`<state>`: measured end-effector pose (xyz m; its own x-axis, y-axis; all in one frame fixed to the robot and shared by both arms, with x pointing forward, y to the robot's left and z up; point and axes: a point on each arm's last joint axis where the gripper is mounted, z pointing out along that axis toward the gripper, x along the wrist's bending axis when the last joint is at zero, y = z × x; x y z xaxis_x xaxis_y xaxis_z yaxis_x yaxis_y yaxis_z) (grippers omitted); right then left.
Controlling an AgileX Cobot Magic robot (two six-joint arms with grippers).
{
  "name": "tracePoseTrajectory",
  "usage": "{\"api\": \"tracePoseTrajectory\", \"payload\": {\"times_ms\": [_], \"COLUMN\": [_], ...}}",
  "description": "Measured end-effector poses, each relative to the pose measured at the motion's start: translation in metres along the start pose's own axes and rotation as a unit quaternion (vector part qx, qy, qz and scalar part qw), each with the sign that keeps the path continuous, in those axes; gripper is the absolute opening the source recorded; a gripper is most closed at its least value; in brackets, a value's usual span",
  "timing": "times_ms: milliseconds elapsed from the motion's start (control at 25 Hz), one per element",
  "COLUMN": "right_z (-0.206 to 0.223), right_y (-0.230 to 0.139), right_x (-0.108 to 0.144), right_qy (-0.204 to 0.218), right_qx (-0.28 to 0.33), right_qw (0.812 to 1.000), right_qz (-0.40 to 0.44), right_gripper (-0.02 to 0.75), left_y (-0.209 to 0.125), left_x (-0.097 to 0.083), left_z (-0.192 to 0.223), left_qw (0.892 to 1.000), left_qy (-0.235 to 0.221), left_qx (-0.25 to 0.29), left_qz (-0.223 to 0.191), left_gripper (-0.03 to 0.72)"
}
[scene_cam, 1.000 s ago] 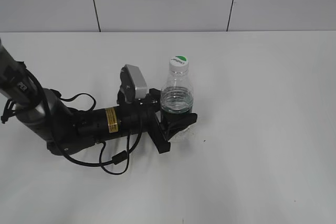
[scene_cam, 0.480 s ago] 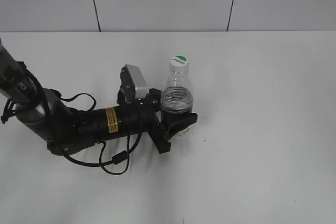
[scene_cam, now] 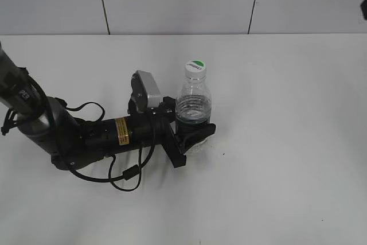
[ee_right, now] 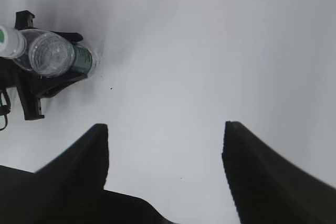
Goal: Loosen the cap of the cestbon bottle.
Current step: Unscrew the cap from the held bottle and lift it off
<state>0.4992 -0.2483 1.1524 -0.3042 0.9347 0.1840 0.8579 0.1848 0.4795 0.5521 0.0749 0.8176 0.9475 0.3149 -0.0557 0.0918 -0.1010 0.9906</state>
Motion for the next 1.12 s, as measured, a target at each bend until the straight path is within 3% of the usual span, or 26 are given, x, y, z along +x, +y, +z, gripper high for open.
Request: {"api": "tracePoseTrajectory", "payload": {"times_ms": [160, 360, 640, 1120], "right_z": [0.020, 0.052, 0.097, 0.147], "right_y": [0.016, 0.030, 0.045, 0.062], "right_x": [0.023, 0.068, 0.121, 0.133], "right_qy": [0.023, 0.056, 0.074, 0.075], "right_qx": [0.022, 0.058, 0.095, 0.124], "right_qw": [0.999, 0.996, 0.988, 0.985], "right_qz": [-0.009, -0.049, -0.096, -0.095], "right_gripper": [0.526, 0.578, 0.582, 0.583], "left_y": [0.000, 0.000, 0.000, 0.000], "left_x": [0.000, 0.000, 0.000, 0.000], "left_z": [0.000, 0.000, 0.000, 0.000], "left_qw": [1.000, 1.000, 1.000, 1.000], "left_qy": [0.000, 0.000, 0.001, 0.002], "left_qx": [0.000, 0.000, 0.000, -0.001], "left_qz": [0.000, 0.000, 0.000, -0.001], "left_gripper": [0.400, 0.400, 0.400, 0.400]}}
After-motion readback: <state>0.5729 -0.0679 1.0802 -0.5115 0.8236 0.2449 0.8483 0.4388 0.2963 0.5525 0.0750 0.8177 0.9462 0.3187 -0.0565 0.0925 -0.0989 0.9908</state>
